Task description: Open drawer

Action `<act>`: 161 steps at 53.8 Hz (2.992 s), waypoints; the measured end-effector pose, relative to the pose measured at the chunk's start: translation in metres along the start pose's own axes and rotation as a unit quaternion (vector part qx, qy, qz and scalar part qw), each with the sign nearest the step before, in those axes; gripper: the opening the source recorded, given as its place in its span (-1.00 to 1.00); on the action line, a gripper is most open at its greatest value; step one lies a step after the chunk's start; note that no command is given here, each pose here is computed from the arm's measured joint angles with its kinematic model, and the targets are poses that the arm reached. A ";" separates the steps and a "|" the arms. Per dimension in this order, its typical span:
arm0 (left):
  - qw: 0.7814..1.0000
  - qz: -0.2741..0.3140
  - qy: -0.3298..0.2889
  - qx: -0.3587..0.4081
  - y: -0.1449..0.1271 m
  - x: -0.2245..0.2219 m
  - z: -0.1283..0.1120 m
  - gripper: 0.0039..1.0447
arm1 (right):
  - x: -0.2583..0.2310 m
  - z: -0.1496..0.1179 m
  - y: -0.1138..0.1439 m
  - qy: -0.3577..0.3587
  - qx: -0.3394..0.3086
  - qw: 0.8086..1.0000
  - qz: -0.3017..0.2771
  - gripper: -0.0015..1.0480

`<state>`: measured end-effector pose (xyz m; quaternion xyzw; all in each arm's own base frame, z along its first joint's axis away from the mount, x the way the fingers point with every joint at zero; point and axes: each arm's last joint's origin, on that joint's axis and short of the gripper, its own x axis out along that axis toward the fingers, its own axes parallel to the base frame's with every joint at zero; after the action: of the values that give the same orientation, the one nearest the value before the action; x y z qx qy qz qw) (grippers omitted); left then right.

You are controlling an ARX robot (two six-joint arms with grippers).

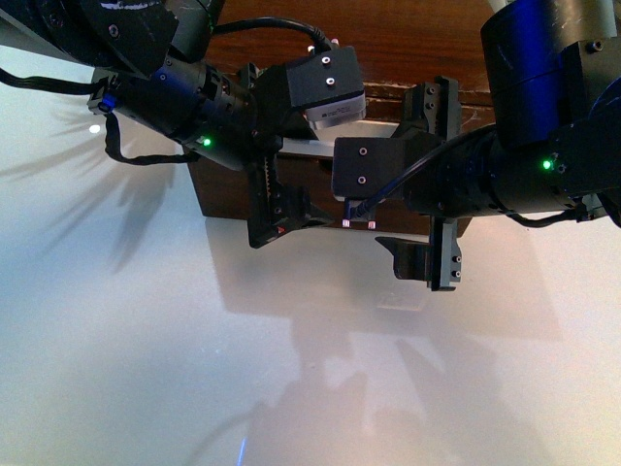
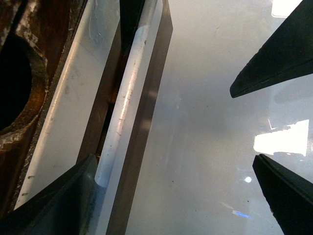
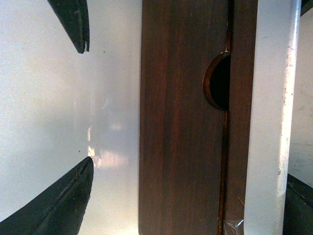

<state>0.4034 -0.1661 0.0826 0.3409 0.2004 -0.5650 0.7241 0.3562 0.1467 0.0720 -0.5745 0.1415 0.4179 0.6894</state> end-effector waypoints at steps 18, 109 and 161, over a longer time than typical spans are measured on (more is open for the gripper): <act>1.000 -0.007 -0.004 0.002 -0.011 -0.003 -0.003 0.84 | -0.006 0.005 0.014 -0.008 -0.005 1.000 0.013 0.83; 0.998 -0.057 -0.019 0.001 -0.072 -0.035 -0.014 0.84 | -0.041 0.046 0.074 -0.039 0.002 0.998 0.058 0.83; 0.993 0.023 -0.097 -0.057 -0.062 -0.117 0.002 0.84 | -0.112 0.042 0.054 -0.053 0.049 0.996 -0.049 0.83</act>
<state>0.3108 -0.0958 0.1462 0.2472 0.1538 -0.5662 0.7711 0.2361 0.1377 0.1236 -0.5232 0.0972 0.4062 0.7428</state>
